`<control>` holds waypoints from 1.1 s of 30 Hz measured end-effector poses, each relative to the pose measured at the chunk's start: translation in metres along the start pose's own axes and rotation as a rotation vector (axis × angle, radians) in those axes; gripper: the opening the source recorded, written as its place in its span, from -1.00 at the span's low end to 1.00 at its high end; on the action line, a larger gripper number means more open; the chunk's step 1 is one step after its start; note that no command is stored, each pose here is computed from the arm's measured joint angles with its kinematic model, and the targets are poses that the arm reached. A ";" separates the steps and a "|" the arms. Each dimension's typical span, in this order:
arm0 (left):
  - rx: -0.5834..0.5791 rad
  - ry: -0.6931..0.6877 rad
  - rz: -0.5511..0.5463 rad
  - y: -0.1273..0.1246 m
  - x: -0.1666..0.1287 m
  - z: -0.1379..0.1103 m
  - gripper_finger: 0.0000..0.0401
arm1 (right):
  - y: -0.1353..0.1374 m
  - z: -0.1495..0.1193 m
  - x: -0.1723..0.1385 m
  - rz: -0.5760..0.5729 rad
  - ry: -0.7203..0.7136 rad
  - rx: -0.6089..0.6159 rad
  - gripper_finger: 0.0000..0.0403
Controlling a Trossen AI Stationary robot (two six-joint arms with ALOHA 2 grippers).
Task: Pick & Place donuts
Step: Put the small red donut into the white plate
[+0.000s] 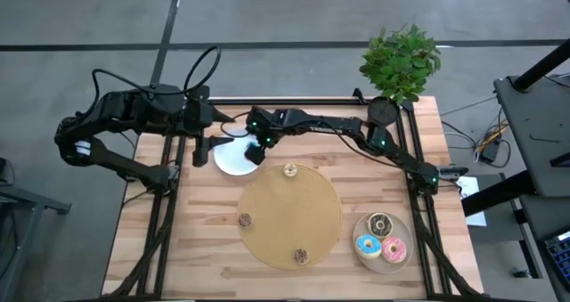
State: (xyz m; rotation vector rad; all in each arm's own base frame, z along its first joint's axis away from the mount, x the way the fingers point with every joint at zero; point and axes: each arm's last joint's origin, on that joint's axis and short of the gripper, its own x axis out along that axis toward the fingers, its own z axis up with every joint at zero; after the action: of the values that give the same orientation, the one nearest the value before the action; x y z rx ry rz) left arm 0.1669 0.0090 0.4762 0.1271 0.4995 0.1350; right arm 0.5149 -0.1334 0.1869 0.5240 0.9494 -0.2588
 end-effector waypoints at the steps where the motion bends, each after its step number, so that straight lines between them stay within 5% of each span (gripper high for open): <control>1: -0.002 0.000 0.000 0.000 0.000 0.000 -0.01 | 0.000 0.001 0.000 0.005 -0.003 0.016 0.34; 5: -0.006 0.000 0.000 0.000 0.000 0.000 -0.01 | 0.000 0.002 -0.001 0.081 0.013 0.052 0.36; 8: -0.008 0.000 0.000 0.000 0.000 0.000 -0.01 | -0.004 -0.004 -0.001 -0.012 0.055 0.044 0.34; 19: -0.007 0.008 -0.001 0.000 0.000 -0.001 -0.01 | -0.002 -0.003 0.000 0.034 0.048 0.056 0.23; 33: -0.022 0.296 -0.022 -0.002 -0.004 -0.028 -0.01 | 0.006 0.011 -0.014 0.113 -0.001 0.039 0.20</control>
State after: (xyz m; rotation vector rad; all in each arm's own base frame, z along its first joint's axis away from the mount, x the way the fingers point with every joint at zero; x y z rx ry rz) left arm 0.1497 0.0085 0.4532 0.0801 0.7940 0.1383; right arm 0.5174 -0.1348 0.2054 0.6110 0.9120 -0.1762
